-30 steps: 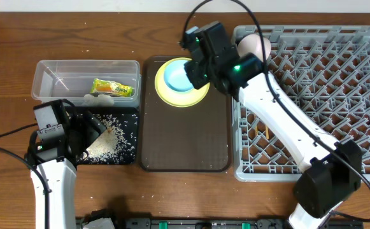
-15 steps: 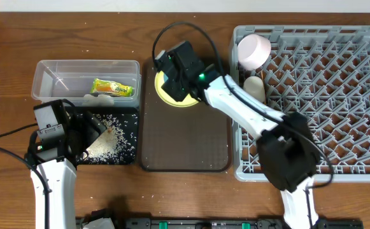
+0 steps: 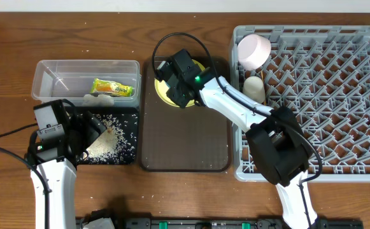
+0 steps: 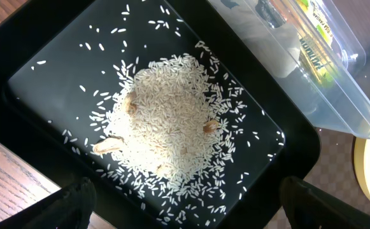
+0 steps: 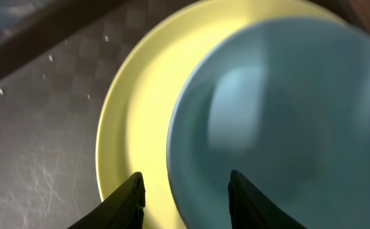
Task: Sort waste into correct bins and load items into the dishwasher rack
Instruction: 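Lower the right gripper onto the blue bowl's rim and grasp it, then lift the blue bowl and carry it right into the rack, then lower the blue bowl into the rack and open the right gripper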
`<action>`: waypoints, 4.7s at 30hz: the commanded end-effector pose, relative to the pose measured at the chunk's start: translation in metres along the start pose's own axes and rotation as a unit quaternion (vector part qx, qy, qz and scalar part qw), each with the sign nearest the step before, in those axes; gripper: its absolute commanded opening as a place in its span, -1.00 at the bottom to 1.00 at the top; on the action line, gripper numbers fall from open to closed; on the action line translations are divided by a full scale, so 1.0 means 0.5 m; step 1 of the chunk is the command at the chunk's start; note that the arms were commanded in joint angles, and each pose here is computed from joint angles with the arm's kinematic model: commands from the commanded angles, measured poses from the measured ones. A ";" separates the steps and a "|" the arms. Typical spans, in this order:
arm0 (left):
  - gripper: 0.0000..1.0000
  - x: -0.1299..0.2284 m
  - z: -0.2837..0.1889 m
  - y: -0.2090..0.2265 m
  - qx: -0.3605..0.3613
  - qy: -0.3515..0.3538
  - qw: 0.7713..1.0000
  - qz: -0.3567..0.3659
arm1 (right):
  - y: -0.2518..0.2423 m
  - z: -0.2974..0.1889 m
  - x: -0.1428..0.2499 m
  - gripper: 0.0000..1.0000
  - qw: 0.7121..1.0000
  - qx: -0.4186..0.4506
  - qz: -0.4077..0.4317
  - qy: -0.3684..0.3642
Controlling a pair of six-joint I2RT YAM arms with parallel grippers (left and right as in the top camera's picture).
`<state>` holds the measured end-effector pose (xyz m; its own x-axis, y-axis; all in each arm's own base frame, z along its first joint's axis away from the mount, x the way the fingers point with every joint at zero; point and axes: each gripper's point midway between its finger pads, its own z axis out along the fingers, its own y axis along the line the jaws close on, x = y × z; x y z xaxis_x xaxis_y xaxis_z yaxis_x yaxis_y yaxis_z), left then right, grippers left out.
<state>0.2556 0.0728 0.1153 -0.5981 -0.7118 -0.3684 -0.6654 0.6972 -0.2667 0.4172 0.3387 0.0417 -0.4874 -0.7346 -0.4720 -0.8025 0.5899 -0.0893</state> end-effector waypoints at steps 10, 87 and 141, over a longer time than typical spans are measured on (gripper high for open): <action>0.90 -0.011 -0.006 0.002 -0.005 -0.009 1.000 -0.004 | 0.000 -0.002 0.004 -0.81 1.000 0.006 -0.001 0.009; 0.91 -0.011 -0.006 0.002 -0.005 -0.009 1.000 -0.004 | -0.180 -0.417 0.496 -0.98 0.708 -0.286 0.616 -0.193; 0.91 -0.011 -0.006 0.002 -0.005 -0.009 1.000 -0.004 | -0.269 -0.484 0.505 0.06 0.791 -0.121 0.595 -0.068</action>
<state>0.2555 0.0728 0.1152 -0.5982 -0.7118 -0.3681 -0.6655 0.6972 -0.2665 0.3124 -0.0016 0.1420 -0.9130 0.3818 -0.1438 0.1710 0.6781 0.7148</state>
